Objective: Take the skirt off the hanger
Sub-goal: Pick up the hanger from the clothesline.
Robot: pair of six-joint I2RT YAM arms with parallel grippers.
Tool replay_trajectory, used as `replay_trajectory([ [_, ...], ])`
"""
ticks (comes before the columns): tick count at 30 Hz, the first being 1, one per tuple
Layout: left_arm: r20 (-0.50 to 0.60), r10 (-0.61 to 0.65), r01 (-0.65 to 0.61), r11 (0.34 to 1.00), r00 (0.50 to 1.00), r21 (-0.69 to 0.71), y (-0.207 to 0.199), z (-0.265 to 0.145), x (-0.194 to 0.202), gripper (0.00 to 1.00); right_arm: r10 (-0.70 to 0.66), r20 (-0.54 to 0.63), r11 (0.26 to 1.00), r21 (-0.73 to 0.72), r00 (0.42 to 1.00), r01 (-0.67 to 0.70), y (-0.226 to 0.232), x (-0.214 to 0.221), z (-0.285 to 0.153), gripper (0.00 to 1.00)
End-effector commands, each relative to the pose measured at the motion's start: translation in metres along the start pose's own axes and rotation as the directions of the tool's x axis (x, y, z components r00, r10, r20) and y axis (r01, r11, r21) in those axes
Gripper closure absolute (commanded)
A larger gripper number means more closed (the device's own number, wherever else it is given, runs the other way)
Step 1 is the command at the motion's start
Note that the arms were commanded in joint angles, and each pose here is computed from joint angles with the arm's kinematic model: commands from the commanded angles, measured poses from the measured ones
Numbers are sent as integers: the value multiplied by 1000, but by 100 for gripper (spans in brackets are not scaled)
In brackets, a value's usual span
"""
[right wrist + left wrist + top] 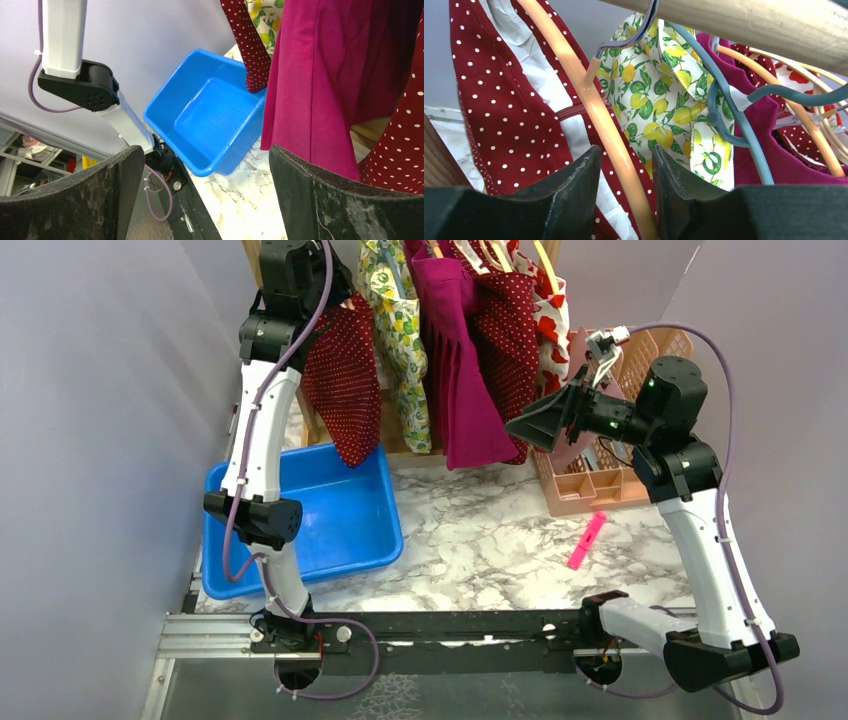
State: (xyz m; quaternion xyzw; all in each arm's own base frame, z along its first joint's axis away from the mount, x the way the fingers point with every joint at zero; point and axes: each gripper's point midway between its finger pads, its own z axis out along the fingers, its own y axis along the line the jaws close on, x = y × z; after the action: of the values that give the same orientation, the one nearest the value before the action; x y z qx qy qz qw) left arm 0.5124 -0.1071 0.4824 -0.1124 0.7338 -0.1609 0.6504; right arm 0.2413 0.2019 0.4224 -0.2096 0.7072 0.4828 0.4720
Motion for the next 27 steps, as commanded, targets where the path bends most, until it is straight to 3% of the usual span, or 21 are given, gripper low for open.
replay_trajectory([
  [1, 45, -53, 51, 997, 998, 55, -9, 3, -17, 57, -24, 11, 1000, 4, 1000, 24, 3, -8, 0, 1],
  [14, 102, -111, 99, 988, 988, 122, -21, -21, -48, 92, 0, 8, 1000, -6, 1000, 0, 3, -9, 3, 1],
  [20, 154, -130, 105, 982, 980, 157, -25, -36, -70, 100, 12, 5, 1000, -25, 1000, -11, 6, -9, 4, 1],
  [27, 202, -142, 98, 972, 969, 213, -34, -51, -91, 100, 13, 5, 999, -33, 1000, -13, 8, -10, 3, 0],
])
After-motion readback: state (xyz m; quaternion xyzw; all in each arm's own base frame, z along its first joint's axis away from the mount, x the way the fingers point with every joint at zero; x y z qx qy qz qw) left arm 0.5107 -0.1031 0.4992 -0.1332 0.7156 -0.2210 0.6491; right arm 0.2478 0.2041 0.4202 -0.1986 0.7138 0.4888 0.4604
